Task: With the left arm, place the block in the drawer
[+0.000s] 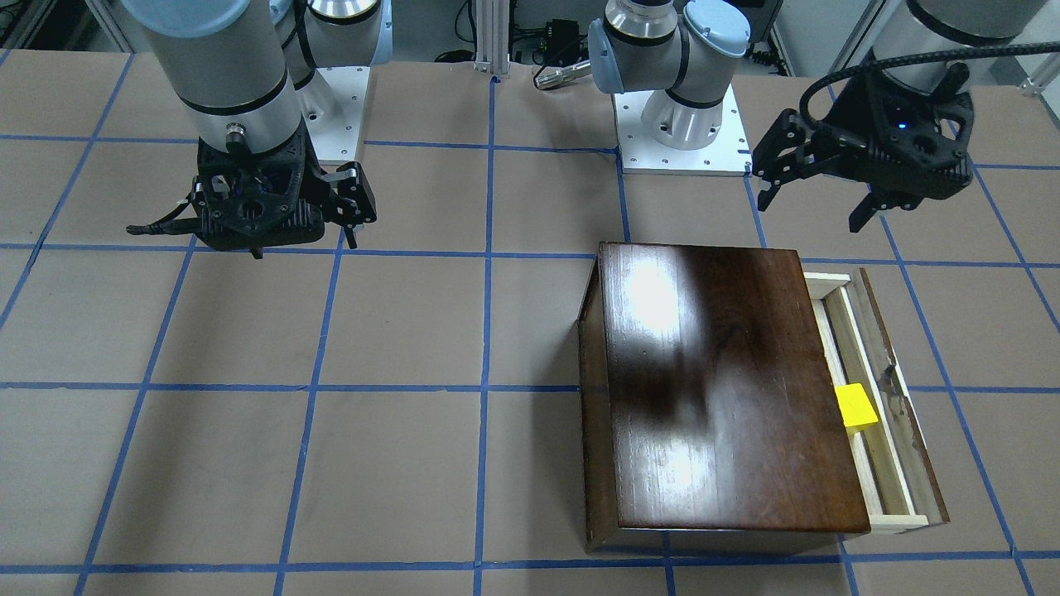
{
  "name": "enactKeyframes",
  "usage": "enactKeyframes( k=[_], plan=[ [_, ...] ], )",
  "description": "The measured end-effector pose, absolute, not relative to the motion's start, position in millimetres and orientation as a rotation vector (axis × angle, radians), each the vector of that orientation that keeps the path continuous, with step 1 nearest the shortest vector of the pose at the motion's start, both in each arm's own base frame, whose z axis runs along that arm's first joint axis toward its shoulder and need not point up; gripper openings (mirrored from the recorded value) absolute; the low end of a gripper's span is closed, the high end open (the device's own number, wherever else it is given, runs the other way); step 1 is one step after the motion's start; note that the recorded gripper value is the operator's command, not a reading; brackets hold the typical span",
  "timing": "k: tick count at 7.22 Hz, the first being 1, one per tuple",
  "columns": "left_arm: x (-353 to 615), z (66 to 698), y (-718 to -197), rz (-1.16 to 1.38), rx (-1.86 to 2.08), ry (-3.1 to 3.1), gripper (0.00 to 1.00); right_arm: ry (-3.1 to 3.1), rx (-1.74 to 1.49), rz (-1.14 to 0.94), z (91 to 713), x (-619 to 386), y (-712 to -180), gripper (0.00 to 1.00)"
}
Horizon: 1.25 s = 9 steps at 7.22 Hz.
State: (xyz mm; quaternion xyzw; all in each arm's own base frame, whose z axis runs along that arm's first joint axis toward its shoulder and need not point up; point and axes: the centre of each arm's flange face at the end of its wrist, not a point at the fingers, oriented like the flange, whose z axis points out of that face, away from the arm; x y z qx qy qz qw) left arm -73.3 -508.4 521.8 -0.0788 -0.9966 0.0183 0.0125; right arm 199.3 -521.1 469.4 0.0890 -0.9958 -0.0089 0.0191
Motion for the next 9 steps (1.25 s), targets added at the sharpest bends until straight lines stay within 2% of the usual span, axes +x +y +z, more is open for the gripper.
enactKeyframes(
  k=[3, 9],
  plan=[
    [-145.0, 507.7, -505.1, 0.038, -0.013, -3.112, 1.00, -3.090, 0.276, -0.027, 469.4, 199.3, -521.1, 1.00],
    [-156.6, 506.3, -502.3, 0.037, -0.031, -3.113, 1.00, -3.090, 0.279, -0.027, 469.4, 199.3, -521.1, 1.00]
  ],
)
